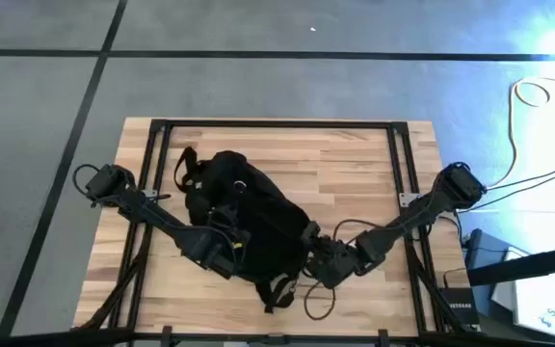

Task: Unpack backpack
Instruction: Close the black backpack

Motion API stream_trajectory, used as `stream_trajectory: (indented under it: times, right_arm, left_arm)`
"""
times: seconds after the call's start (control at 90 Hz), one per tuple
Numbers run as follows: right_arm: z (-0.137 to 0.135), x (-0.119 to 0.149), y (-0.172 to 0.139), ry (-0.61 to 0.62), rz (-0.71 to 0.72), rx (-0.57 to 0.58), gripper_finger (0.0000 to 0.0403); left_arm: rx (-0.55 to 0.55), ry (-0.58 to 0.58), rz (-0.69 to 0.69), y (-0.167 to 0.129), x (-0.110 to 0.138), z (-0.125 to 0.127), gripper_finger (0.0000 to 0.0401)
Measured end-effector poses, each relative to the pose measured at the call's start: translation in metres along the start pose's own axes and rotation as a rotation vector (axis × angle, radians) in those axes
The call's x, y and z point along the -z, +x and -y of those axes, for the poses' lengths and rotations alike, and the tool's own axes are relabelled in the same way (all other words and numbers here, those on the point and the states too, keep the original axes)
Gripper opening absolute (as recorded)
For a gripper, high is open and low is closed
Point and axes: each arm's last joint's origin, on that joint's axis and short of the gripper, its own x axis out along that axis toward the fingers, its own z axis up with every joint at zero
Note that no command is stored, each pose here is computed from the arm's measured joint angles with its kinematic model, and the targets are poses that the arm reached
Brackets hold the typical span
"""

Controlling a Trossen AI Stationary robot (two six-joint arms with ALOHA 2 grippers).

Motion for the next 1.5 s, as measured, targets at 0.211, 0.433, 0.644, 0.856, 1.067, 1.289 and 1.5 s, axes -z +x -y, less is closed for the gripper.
stream_trajectory:
  times: [0.211,0.433,0.644,0.856,1.067,1.289,1.5]
  right_arm:
    - [0.006,0.006,0.006,-0.218,-0.065,0.037,0.0237]
    - [0.009,0.01,0.013,-0.348,-0.009,-0.049,0.0234]
    - [0.007,0.007,0.012,-0.355,0.0,-0.047,0.0132]
    - [0.003,-0.01,-0.006,-0.235,0.059,-0.008,0.0016]
    - [0.002,-0.027,-0.027,-0.09,0.129,0.0,0.0004]
    - [0.0,-0.038,-0.046,-0.047,0.167,-0.013,0.0001]
    - [-0.007,-0.034,-0.051,-0.005,0.116,-0.057,0.0]
  left_arm:
    - [0.005,0.01,0.002,0.0,0.0,0.001,0.0]
    - [0.005,0.012,0.004,0.0,0.0,0.001,0.0]
    - [0.004,0.033,0.009,0.0,0.0,0.001,0.0]
    - [0.002,0.067,0.006,0.001,-0.001,0.002,0.0]
    - [-0.009,0.099,-0.004,0.005,-0.003,0.001,0.0]
    - [-0.029,0.134,-0.011,0.012,-0.004,0.0,0.0]
    - [-0.057,0.174,-0.02,0.02,-0.006,-0.002,0.0]
